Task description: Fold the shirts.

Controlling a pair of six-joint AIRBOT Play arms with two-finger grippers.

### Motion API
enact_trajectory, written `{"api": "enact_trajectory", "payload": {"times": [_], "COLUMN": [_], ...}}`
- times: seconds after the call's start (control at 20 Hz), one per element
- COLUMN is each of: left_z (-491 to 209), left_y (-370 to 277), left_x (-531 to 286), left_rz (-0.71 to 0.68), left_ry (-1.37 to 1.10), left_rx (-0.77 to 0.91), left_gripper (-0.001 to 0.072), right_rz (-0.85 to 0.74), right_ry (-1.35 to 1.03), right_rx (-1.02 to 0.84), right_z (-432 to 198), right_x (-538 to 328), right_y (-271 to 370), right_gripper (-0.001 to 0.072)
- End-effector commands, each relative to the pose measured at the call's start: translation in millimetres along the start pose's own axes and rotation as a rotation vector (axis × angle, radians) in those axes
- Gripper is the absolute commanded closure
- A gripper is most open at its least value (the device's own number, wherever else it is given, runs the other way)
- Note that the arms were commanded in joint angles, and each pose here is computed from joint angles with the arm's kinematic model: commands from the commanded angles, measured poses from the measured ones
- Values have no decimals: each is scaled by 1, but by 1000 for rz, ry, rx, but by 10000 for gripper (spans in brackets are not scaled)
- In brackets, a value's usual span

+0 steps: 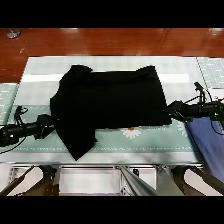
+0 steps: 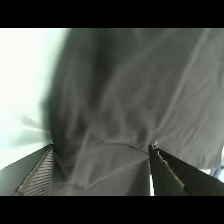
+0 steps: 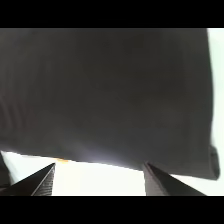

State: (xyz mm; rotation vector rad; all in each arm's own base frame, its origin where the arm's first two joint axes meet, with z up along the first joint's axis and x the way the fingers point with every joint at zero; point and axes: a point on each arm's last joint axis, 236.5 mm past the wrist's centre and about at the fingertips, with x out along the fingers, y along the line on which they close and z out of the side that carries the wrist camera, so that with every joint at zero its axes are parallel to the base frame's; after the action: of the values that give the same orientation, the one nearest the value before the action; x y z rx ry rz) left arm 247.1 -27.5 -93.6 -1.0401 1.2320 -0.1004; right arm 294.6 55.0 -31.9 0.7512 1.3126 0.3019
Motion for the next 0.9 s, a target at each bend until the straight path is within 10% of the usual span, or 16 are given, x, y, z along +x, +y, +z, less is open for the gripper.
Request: {"api": "enact_trajectory", "payload": {"times": [0.0, 0.1, 0.15, 0.2, 0.85], "left_z": [-10, -11, -10, -8, 4], "left_y": [4, -10, -15, -21, -44], "left_x": [21, 28, 28, 26, 15], "left_rz": [37, 18, 13, 2, -39], "left_ry": [49, 50, 57, 61, 66], "left_rx": [38, 84, 104, 125, 177], "left_gripper": [7, 123, 557, 674, 675], "right_rz": [37, 45, 38, 28, -170], "right_ry": [-33, -59, -85, -116, 75], "right_rx": [12, 21, 37, 63, 211], "right_z": [6, 12, 18, 25, -4], "right_x": [3, 2, -2, -8, 33], "right_y": [11, 12, 6, -3, -72], "right_gripper": [97, 97, 97, 97, 97]}}
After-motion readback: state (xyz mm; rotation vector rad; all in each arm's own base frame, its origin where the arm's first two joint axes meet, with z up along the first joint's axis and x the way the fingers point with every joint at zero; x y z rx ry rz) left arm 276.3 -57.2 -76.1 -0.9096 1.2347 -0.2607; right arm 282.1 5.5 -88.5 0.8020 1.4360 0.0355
